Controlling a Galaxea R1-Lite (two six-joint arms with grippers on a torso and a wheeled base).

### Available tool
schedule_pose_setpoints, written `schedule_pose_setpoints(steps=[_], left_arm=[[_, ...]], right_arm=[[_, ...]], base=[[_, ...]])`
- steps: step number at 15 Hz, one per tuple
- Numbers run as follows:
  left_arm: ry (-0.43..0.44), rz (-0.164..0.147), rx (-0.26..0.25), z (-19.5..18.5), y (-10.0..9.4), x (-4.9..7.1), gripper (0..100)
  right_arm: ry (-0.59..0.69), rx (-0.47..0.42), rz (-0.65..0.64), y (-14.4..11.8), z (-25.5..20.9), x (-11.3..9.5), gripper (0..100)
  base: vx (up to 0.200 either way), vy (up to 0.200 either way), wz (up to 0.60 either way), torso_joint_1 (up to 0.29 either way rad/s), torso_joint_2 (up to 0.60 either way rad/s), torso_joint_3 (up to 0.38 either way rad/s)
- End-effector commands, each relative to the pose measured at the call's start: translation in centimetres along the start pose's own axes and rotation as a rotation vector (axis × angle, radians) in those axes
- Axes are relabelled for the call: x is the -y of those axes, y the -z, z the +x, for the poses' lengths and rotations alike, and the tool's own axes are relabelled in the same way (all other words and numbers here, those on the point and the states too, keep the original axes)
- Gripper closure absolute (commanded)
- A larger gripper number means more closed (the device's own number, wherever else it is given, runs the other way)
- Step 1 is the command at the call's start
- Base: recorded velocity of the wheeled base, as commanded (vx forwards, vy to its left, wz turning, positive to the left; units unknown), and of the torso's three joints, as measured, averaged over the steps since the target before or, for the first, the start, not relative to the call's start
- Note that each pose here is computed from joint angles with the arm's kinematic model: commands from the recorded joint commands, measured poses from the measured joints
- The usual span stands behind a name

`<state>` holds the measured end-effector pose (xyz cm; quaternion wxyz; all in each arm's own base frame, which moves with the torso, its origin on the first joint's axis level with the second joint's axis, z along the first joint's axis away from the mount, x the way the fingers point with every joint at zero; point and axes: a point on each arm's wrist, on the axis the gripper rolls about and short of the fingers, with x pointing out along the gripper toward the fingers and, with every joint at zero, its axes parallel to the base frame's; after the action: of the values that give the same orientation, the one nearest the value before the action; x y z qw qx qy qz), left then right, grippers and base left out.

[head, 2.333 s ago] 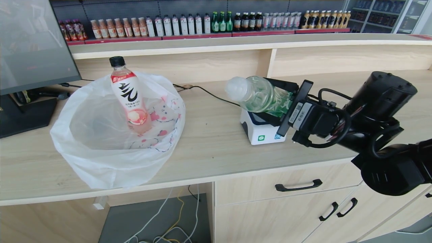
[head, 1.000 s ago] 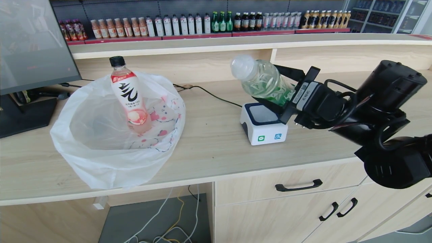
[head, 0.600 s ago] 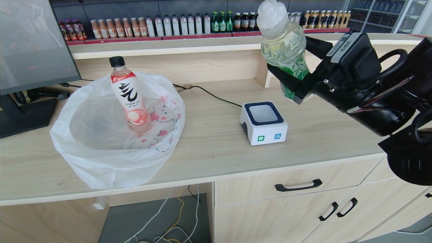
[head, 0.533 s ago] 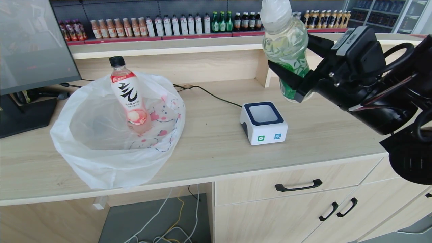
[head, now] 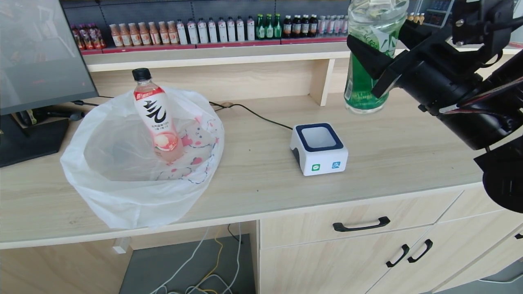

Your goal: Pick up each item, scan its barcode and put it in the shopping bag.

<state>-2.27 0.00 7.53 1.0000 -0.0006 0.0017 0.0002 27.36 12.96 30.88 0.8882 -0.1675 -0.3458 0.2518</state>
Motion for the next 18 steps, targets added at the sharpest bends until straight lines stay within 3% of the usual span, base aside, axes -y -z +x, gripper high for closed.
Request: schedule_pose_setpoints(steps=[1, 4, 6, 10, 16, 18], left_arm=[[-0.001, 0.000, 0.000, 0.0, 0.0, 0.0, 0], [0.000, 0.001, 0.000, 0.0, 0.0, 0.0, 0], [-0.001, -0.002, 0.000, 0.0, 0.0, 0.0, 0], [-0.001, -0.003, 0.000, 0.0, 0.0, 0.0, 0], [-0.001, -0.009, 0.000, 0.0, 0.0, 0.0, 0], [-0.001, -0.009, 0.000, 0.0, 0.0, 0.0, 0]], right_arm=[[0.025, 0.015, 0.074, 0.4, -0.7, -0.3, 100], [0.206, 0.009, 0.204, 1.2, -2.1, -0.5, 100], [0.310, -0.024, 0.220, 1.1, -2.6, -0.5, 100], [0.294, -0.057, 0.226, 1.5, -3.7, -1.7, 100], [0.263, -0.052, 0.211, 1.0, -3.7, -2.7, 100], [0.235, -0.016, 0.258, 0.8, -3.1, -4.4, 100]], base=[[0.000, 0.000, 0.00, 0.000, 0.00, 0.000], [0.000, 0.000, 0.00, 0.000, 0.00, 0.000], [0.000, 0.000, 0.00, 0.000, 0.00, 0.000], [0.000, 0.000, 0.00, 0.000, 0.00, 0.000], [0.000, 0.200, 0.00, 0.004, 0.00, 0.003], [0.000, 0.200, 0.00, 0.005, 0.00, 0.002]])
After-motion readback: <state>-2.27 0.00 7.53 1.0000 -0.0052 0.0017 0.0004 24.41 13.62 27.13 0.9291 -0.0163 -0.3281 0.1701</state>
